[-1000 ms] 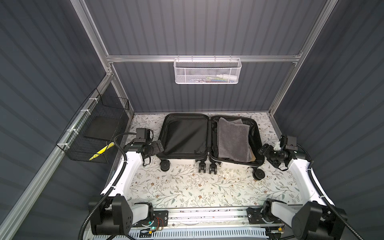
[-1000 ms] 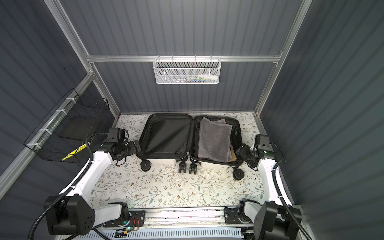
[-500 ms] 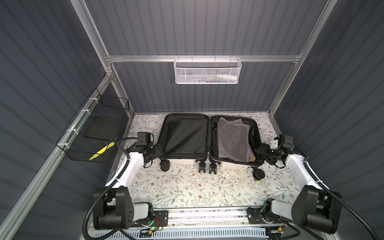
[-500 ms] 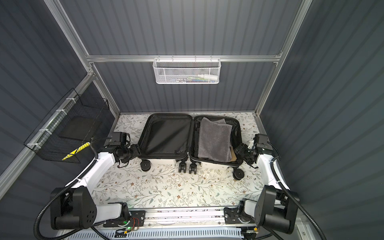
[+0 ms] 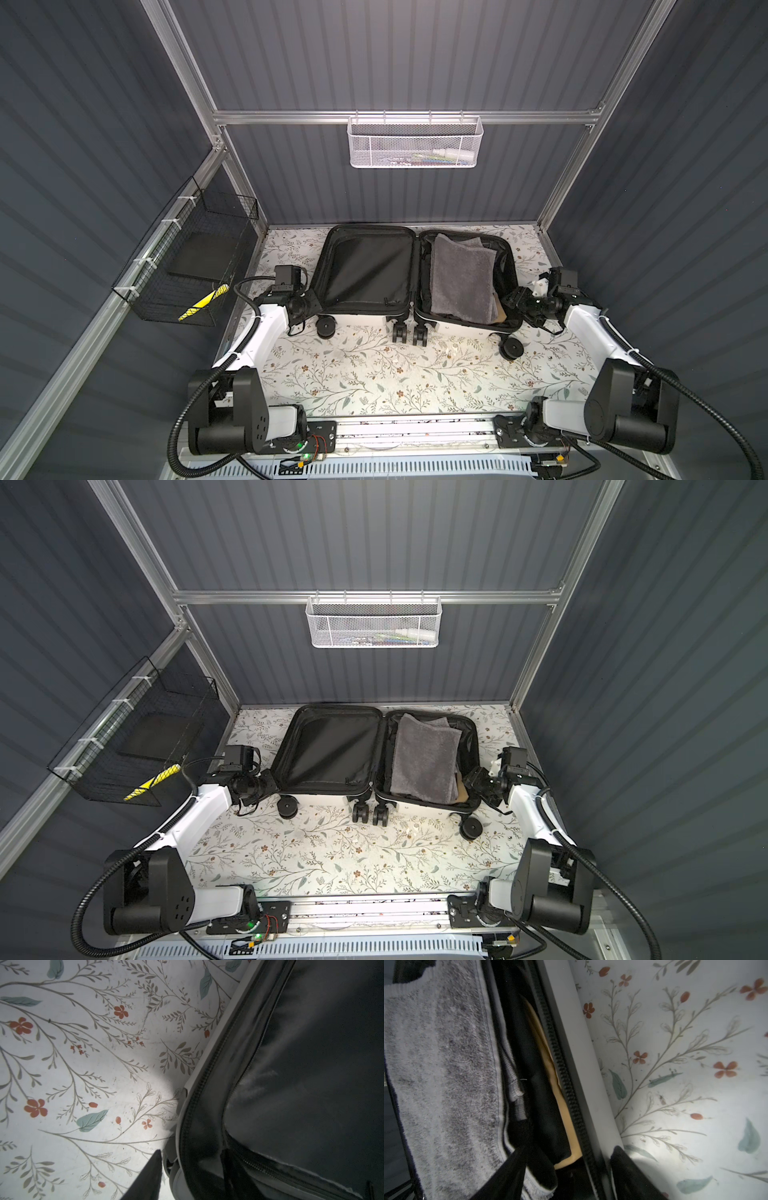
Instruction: Pack the luggage
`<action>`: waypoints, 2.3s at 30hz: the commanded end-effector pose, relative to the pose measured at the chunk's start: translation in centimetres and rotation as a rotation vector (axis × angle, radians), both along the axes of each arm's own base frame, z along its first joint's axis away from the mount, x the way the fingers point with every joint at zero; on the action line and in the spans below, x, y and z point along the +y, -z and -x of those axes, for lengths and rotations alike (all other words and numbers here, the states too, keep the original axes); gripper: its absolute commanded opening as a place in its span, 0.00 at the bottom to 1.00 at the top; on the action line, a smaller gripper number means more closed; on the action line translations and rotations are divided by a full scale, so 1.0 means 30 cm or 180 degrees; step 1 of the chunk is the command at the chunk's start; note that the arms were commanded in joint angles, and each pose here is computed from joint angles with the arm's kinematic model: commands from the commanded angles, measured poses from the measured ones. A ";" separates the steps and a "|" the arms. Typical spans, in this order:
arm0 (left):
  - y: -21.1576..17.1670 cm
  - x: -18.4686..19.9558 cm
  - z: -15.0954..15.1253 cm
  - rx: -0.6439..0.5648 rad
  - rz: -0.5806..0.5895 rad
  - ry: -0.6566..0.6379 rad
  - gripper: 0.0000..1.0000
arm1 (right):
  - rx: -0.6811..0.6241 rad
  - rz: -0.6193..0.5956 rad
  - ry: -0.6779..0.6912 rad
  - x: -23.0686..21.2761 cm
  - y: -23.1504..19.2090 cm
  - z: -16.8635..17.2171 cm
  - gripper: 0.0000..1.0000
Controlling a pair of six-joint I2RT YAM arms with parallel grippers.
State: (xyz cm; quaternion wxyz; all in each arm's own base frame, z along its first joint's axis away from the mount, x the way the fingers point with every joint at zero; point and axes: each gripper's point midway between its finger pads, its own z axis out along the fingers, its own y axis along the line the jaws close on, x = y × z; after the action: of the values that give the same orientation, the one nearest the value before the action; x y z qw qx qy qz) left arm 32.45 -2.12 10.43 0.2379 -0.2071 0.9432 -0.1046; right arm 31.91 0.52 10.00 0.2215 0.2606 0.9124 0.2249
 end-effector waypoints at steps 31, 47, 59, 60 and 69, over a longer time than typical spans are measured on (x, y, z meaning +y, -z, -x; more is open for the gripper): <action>-0.192 0.017 0.026 -0.0373 -0.0029 0.0116 0.00 | -0.0085 -0.0098 -0.0204 0.063 -0.036 0.009 0.60; -0.475 -0.044 0.034 -0.1002 0.0249 0.0296 0.00 | -0.0066 -0.0124 -0.0235 0.073 -0.017 0.038 0.18; -0.639 -0.076 0.068 -0.1369 0.0428 0.0350 0.00 | -0.0082 -0.0136 -0.0362 0.117 -0.020 0.033 0.00; -0.651 -0.077 0.073 -0.1399 0.0437 0.0353 0.00 | -0.0085 -0.0129 -0.0389 0.127 -0.023 0.032 0.00; -0.741 -0.094 0.097 -0.1610 0.0567 0.0364 0.00 | -0.0067 -0.0040 -0.0633 0.229 -0.031 0.023 0.00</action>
State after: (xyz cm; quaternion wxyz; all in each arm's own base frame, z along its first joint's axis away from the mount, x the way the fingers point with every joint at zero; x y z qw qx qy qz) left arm 30.37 -2.11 28.60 0.4117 -0.1919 0.8734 -0.1755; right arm 30.78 3.55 9.28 0.2214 0.1776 0.9421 0.1785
